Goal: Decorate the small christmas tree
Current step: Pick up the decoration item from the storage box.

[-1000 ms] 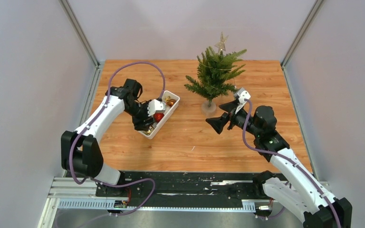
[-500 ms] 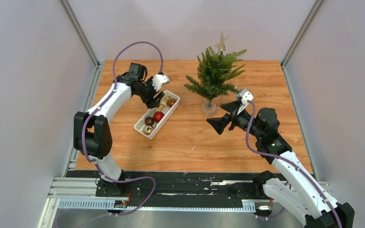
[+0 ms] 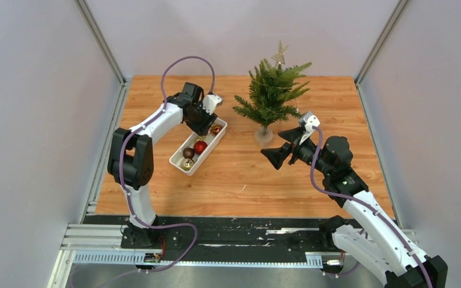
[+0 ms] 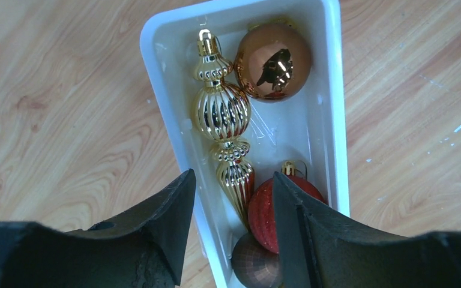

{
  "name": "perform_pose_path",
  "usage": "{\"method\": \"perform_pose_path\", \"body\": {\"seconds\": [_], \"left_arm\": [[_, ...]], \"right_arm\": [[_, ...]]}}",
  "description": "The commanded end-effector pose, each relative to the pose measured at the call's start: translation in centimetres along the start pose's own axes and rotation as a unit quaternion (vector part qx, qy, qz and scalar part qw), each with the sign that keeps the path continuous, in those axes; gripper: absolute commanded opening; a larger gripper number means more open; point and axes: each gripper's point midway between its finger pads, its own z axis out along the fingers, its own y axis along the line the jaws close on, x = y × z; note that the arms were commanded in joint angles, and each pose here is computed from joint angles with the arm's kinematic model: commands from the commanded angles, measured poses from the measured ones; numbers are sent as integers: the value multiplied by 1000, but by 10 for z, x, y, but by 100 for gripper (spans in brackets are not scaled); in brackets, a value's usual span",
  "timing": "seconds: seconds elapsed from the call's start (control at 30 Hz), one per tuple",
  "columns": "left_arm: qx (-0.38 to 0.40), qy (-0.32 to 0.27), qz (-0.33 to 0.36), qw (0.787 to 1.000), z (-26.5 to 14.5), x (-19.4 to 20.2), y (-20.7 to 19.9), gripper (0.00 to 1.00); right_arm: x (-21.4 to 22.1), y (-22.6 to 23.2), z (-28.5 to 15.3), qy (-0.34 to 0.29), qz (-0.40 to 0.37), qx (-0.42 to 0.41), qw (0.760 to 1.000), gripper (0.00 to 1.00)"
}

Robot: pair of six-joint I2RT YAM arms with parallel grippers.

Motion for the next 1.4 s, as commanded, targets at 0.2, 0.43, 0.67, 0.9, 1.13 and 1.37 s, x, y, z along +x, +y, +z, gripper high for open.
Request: {"method": "perform_pose_path", "body": {"seconds": [0.2,0.43,0.67,0.9,1.13,1.37], "left_arm": [[32,-44,27,998,-29,-18,-19,61],[119,-28,93,988,-50,8,-43,69],[175,-32,213,961,-52,29,-52,77],[183,-73,319,927,-48,30,-41,85],[229,-66,374,896,-39,42,-47,83],[172,-51,372,911,-14,38,-24,84]], "right_arm": [[-17,5,-3,-18,-3,-2,1000,100],[-13,7,-4,-16,0,-5,1000,100],[-14,9,-5,-16,1,-9,1000,100],[-17,12,-10,-26,0,-11,1000,100],[-16,12,-13,-29,1,-8,1000,100],[-16,11,-12,-27,3,-7,1000,100]]}}
